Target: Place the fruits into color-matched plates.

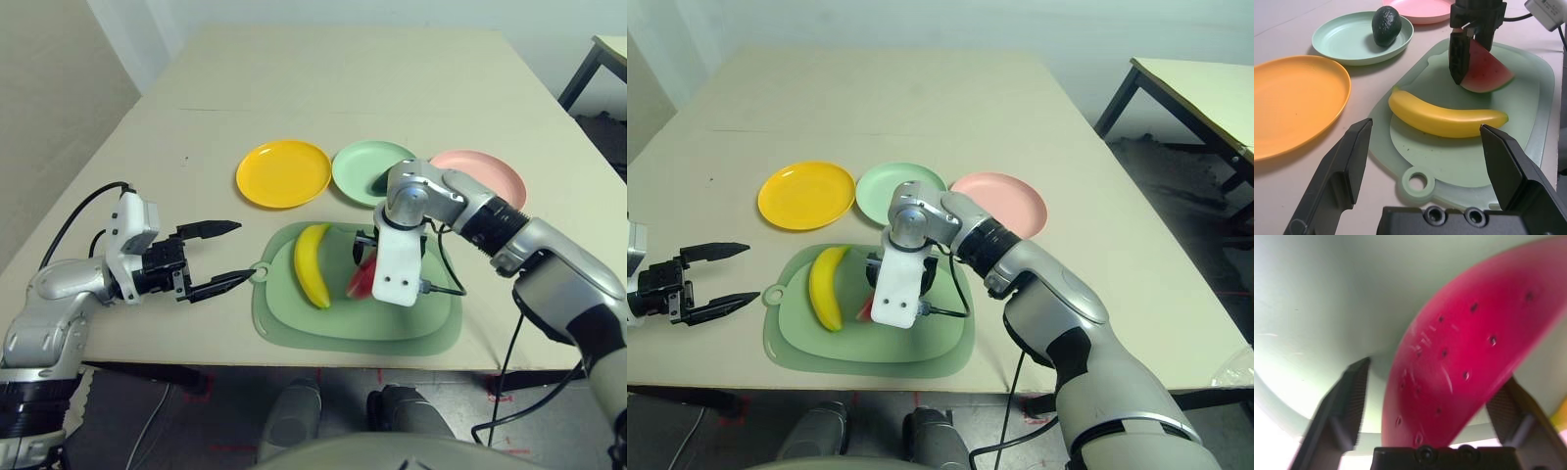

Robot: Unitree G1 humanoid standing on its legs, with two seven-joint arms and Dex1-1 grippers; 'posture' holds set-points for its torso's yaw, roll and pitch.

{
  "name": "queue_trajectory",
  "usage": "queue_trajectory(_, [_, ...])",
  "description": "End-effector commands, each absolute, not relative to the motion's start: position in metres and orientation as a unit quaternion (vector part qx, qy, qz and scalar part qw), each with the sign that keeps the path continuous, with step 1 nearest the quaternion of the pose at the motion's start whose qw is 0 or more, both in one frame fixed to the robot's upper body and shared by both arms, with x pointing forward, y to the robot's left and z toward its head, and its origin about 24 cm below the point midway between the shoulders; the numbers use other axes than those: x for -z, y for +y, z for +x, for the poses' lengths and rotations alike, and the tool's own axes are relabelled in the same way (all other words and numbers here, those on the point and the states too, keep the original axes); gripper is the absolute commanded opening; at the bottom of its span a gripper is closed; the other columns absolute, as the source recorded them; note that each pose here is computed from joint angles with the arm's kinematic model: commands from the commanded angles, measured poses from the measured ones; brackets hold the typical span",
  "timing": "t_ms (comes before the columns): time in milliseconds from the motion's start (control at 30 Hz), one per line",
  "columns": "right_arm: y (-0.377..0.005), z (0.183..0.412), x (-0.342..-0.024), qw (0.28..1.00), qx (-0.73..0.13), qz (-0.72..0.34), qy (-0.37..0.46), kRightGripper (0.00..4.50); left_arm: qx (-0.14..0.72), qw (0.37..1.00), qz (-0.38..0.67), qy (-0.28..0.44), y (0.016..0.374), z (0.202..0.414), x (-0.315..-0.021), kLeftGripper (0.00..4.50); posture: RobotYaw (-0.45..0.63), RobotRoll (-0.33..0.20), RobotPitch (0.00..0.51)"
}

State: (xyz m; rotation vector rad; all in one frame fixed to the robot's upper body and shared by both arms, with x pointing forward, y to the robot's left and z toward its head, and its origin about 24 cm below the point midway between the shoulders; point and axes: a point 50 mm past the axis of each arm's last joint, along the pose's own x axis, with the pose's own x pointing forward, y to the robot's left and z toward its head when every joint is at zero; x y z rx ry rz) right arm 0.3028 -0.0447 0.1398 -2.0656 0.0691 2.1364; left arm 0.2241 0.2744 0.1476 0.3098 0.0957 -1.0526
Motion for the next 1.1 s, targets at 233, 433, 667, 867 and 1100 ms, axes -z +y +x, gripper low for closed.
queue_trajectory(233, [-0.045,0.301,-0.135,0.129,-0.719,-0.681,0.054,2.28,0.505,0.848,0.15,0.057,0.275,0.225,-0.145,4.5,0.18,0.0,0.106])
queue_trajectory(433, [-0.056,0.311,-0.151,0.158,-0.711,-0.682,0.068,2.28,0.512,0.844,0.15,0.059,0.274,0.228,-0.142,4.5,0.15,0.0,0.099])
queue_trajectory(667, [-0.078,0.337,-0.201,0.23,-0.675,-0.694,0.095,2.28,0.517,0.841,0.147,0.055,0.273,0.234,-0.141,4.5,0.12,0.0,0.088])
queue_trajectory(867, [-0.108,0.362,-0.22,0.315,-0.632,-0.69,0.157,2.28,0.523,0.839,0.14,0.046,0.27,0.239,-0.143,4.5,0.11,0.0,0.082])
queue_trajectory(1100, [-0.156,0.387,-0.219,0.426,-0.536,-0.688,0.242,2.28,0.524,0.844,0.106,0.027,0.264,0.241,-0.144,4.5,0.1,0.0,0.08])
